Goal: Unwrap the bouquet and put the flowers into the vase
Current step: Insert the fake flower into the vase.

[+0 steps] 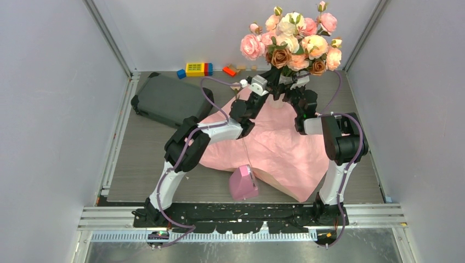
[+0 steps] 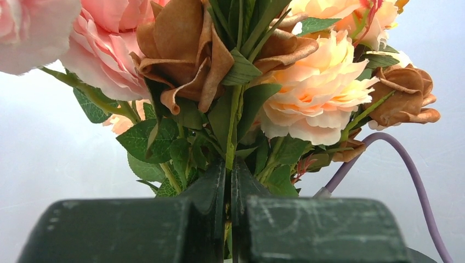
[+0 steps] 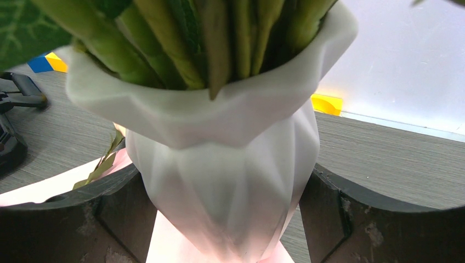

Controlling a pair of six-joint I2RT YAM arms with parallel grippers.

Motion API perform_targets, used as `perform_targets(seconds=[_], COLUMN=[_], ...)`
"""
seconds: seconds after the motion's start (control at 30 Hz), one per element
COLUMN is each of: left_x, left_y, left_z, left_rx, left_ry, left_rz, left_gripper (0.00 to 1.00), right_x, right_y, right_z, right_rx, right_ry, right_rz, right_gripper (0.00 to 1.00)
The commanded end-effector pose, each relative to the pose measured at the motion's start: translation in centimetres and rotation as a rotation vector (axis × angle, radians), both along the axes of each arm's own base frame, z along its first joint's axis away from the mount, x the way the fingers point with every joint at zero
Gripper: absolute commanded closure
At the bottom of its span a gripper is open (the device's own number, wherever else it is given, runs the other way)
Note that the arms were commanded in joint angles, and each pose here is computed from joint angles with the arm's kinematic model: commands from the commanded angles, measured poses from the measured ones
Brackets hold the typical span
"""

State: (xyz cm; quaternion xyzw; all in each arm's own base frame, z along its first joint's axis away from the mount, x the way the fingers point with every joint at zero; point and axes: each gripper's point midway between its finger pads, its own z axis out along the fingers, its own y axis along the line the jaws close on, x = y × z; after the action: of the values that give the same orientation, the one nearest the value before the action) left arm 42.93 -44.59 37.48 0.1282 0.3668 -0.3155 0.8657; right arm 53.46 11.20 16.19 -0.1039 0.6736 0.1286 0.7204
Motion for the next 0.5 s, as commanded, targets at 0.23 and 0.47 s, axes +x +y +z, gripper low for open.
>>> perform_targets(seconds=[0.23,0.47], left_x=[-0.2,-0.6], left_y=[-0.5,0.0], left_z=[-2.3,-2.5], left_rx=[0.092,0.096], left_ry=[0.066,0.072], left_rz=[0.002,0.012], left_gripper=[0.8,0.69], right_x=[-0.4,-0.4], right_y=[1.5,1.4], right_z=[-0.8,-1.1], right_rx=[0.019,0.017], right_ry=[0.045,0.049], right_rz=[0.047,0.046], right_gripper=[1.0,1.0])
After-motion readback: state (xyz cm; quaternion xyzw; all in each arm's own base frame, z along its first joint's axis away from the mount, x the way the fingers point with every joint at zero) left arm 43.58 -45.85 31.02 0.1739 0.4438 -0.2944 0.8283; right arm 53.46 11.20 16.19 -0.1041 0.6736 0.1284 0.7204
